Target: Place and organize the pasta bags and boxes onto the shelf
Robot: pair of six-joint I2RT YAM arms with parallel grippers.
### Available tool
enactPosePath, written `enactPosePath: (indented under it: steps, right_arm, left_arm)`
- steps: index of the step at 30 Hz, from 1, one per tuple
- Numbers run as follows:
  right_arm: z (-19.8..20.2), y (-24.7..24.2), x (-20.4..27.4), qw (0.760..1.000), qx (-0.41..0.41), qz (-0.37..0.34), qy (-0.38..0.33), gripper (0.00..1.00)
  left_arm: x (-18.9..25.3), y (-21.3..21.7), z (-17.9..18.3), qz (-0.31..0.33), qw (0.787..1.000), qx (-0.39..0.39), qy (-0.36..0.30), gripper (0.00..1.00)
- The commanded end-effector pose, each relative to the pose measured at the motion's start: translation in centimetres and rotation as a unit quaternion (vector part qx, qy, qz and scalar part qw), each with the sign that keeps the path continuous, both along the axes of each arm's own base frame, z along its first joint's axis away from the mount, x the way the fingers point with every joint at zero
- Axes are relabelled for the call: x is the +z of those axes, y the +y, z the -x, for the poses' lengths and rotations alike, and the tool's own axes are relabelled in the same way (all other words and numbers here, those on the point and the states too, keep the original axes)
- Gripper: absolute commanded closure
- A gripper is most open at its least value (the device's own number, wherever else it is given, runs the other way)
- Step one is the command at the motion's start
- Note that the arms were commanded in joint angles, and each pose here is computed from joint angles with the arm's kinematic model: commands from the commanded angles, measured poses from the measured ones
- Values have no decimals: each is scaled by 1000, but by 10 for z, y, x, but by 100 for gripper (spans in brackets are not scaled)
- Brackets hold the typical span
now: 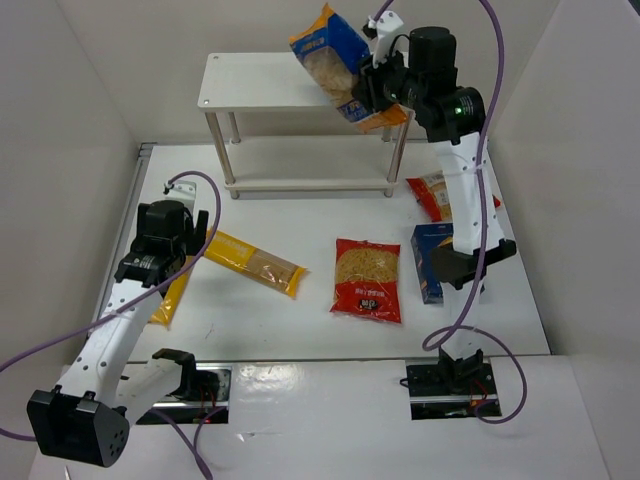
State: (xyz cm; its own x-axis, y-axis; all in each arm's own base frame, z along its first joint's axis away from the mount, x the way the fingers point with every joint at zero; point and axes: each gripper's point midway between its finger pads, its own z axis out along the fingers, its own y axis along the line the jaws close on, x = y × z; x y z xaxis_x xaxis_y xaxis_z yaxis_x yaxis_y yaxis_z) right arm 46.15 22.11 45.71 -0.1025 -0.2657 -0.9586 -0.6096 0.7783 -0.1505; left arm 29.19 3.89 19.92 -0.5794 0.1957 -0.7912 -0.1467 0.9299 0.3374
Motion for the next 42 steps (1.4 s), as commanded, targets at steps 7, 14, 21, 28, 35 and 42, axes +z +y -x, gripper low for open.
enactPosePath:
  steps: [7, 14, 21, 28, 35, 42]
  right_arm:
    - [-15, -24, 70, 991, -30, -69, -109, 100]
    - [-36, -30, 73, 986, -55, -76, -136, 100]
    - [-71, -32, 48, 986, -79, -66, -132, 100]
    - [-100, -49, 42, 980, -110, -91, -139, 100]
    - [-110, -62, 44, 978, -88, -132, -136, 100]
    - [-89, -40, 41, 985, -16, -133, -108, 100]
  left_arm:
    - [-1, 2, -5, -1, 1000, 6, -6, 1]
    - [-4, 1, -6, -6, 1000, -2, 2, 1]
    - [-8, 2, -5, -4, 1000, -2, 7, 1]
    - [-8, 3, -5, -4, 1000, -4, 8, 1]
    - [-11, 5, -4, 1, 1000, -10, 15, 1]
    - [-14, 3, -5, -1, 1000, -16, 21, 1]
